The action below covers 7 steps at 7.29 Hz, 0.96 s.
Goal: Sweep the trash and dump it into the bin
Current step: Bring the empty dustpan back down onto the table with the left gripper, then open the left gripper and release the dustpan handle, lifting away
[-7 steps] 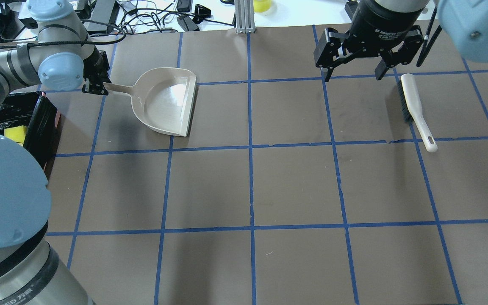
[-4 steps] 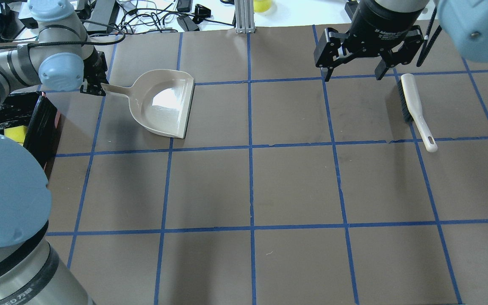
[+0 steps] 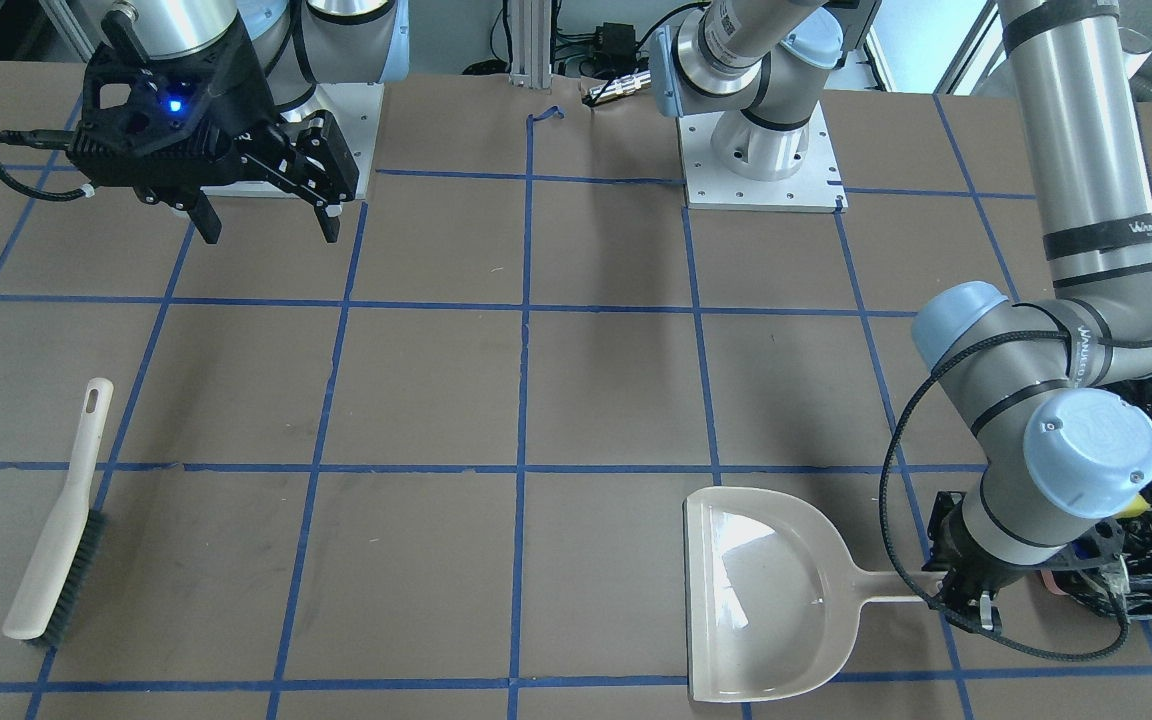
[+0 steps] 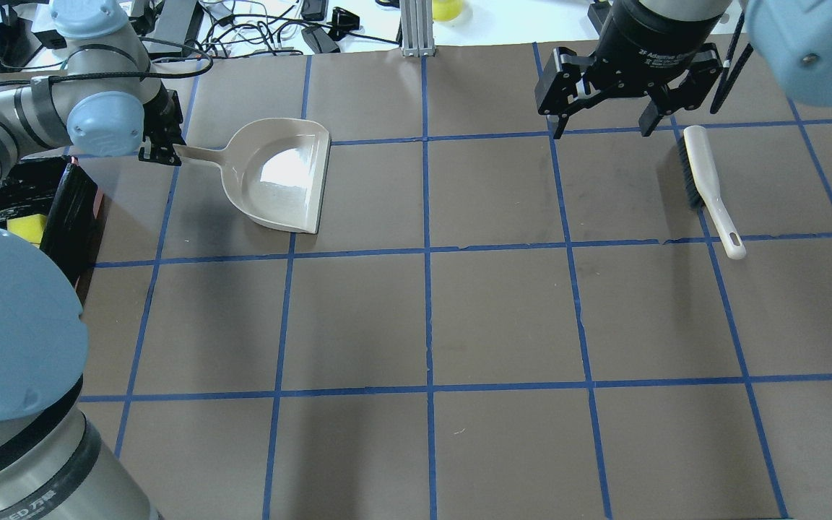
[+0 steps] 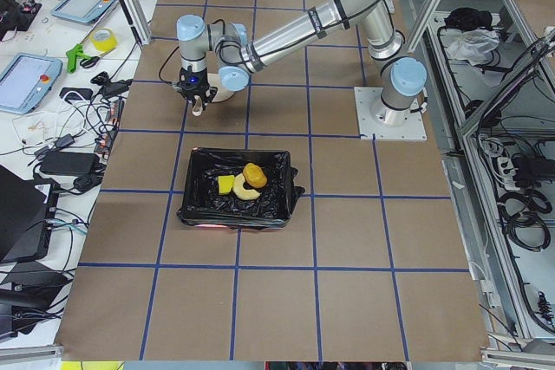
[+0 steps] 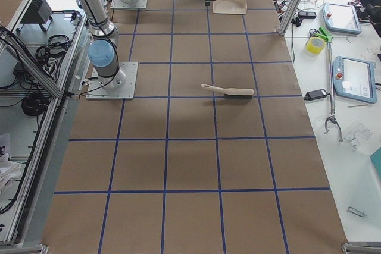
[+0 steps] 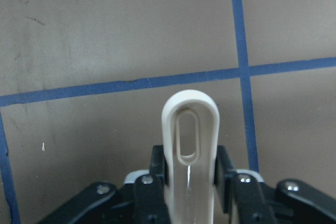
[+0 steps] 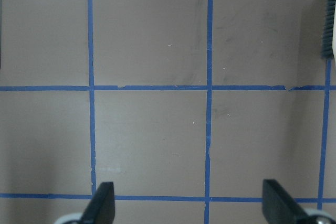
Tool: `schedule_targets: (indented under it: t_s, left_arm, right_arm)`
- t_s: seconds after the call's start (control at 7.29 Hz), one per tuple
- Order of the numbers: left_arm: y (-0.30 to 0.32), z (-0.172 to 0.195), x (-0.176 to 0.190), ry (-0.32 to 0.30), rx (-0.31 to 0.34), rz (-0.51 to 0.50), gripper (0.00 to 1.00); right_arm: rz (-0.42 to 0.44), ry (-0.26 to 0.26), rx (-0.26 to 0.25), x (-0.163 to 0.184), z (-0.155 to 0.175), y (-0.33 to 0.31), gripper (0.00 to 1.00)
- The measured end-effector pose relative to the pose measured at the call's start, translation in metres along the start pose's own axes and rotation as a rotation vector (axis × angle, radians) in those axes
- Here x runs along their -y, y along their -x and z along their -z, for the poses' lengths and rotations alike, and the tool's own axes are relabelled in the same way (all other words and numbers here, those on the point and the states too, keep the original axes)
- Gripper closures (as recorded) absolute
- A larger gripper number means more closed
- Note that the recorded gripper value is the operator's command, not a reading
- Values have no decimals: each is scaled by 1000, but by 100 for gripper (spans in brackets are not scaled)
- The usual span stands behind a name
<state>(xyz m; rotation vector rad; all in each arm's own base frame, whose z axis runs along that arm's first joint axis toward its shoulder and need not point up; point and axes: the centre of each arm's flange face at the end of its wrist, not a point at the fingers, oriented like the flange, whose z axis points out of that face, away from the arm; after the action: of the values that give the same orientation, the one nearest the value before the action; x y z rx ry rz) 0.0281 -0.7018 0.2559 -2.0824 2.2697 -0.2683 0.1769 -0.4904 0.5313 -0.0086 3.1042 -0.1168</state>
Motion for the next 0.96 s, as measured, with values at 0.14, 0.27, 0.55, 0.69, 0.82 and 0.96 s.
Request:
schedule_targets:
  t_s: [0.14, 0.27, 0.55, 0.69, 0.82, 0.96]
  left_arm:
    - [1, 0, 0, 0, 1, 2, 100]
    - [1, 2, 0, 0, 2, 3, 100]
    - [4, 6, 0, 1, 7, 3, 100]
    - [6, 6, -1, 3, 13, 1, 100]
    - [8, 3, -2, 7, 24, -1, 100]
    - [11, -1, -3, 10, 36, -4, 100]
  right_arm:
    - [0, 0, 0, 0, 0, 0, 0]
    - [0, 0, 0, 0, 0, 0, 0]
    - [0, 0, 0, 0, 0, 0, 0]
    - [0, 0, 0, 0, 0, 0, 0]
    - [0, 0, 0, 0, 0, 0, 0]
    - [0, 0, 0, 0, 0, 0, 0]
